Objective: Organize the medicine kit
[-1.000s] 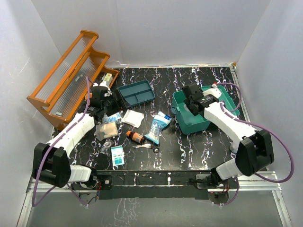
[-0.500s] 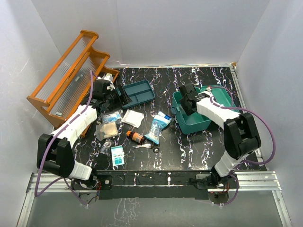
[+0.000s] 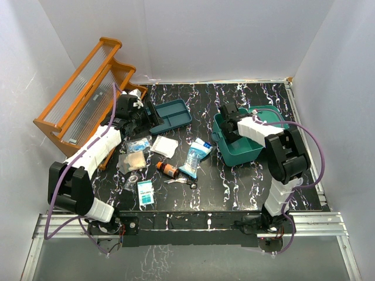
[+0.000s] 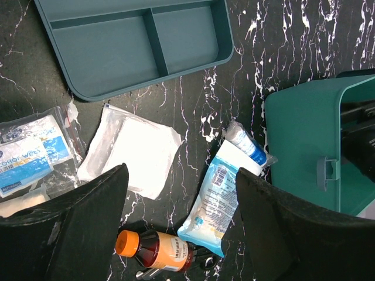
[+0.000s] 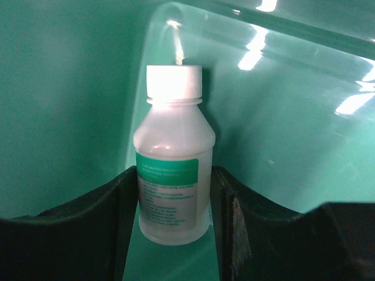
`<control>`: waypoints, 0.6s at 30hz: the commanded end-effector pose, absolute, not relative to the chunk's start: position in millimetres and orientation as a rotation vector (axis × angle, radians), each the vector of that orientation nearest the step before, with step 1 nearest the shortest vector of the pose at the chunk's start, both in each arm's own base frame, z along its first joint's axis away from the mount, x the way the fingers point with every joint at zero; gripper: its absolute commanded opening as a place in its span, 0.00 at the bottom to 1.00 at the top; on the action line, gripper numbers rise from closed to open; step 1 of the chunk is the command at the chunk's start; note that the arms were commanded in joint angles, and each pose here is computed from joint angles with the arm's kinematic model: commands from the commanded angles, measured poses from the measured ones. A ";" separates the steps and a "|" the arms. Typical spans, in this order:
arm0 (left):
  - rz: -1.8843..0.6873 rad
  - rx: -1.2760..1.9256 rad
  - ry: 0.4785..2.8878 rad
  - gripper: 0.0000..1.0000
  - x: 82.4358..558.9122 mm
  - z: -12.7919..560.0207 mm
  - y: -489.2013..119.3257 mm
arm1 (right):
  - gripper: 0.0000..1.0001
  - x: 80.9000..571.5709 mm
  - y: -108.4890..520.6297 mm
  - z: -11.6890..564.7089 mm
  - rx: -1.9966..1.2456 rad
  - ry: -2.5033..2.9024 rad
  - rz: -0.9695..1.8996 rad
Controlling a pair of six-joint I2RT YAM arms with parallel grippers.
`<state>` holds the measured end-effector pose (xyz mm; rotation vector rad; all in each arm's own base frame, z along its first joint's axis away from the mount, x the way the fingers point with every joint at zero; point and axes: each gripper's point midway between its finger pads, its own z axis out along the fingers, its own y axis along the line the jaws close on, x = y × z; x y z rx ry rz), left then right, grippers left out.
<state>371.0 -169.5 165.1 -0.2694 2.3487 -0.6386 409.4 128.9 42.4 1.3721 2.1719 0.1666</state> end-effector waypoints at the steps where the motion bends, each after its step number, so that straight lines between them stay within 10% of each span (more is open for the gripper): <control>1: -0.633 -0.245 2.356 0.73 370.9 172.7 -171.0 | 0.57 439.3 153.1 61.0 1.393 2.114 0.351; 18: -0.718 -0.170 2.314 0.74 376.3 180.8 -184.2 | 0.60 439.2 131.8 134.7 1.245 2.018 0.418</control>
